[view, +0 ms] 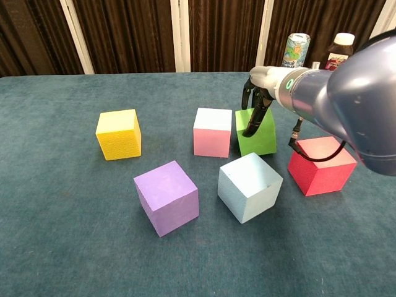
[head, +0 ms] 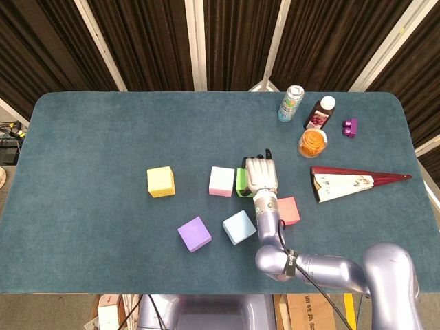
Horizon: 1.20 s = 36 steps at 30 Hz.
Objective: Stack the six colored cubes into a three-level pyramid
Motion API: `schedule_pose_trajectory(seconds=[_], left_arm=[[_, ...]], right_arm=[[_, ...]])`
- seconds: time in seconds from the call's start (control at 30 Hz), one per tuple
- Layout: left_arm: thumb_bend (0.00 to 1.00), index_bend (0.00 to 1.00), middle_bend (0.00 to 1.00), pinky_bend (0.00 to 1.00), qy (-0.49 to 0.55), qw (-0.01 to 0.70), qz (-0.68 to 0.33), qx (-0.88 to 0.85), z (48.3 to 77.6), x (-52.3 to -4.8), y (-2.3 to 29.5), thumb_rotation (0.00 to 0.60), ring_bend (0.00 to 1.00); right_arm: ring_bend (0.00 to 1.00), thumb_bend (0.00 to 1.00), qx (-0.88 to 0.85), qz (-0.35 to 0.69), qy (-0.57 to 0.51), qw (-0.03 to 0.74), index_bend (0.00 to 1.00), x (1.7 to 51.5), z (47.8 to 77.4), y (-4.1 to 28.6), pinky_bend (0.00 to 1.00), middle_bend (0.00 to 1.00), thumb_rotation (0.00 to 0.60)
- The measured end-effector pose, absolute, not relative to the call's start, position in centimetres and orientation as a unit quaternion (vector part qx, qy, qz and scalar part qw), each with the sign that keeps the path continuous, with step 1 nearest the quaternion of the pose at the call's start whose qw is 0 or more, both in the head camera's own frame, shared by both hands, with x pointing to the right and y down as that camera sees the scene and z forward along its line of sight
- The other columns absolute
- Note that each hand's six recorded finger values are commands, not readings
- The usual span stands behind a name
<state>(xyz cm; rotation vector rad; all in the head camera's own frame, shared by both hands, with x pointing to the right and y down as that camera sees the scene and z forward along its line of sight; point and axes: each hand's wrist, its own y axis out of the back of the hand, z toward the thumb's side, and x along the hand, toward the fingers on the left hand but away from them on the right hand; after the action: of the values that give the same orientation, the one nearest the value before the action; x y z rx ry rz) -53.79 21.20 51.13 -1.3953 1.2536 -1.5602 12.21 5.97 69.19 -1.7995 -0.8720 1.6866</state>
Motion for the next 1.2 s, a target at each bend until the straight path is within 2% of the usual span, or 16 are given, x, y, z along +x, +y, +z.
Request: schedule_pose_trajectory(seconds=[0.57,1.2], left_arm=[[0.38,0.04,0.00,0.00,0.481,0.342,-0.603,-0.537,51.3,-53.7,21.2,0.600,0.00],[0.38,0.04,0.00,0.00,0.482,0.339,-0.602,-0.539,51.3,-53.8,21.1,0.600,0.00]], right_arm=[[0.24,0.23,-0.663,0.621,-0.336,0.248,0.43,12.6,68.8,5.2,0.00,0.46,0.600],[0.25,0.23,-0.692,0.592,-0.363,0.198,0.43,10.8,68.4,5.4,0.00,0.47,0.600]])
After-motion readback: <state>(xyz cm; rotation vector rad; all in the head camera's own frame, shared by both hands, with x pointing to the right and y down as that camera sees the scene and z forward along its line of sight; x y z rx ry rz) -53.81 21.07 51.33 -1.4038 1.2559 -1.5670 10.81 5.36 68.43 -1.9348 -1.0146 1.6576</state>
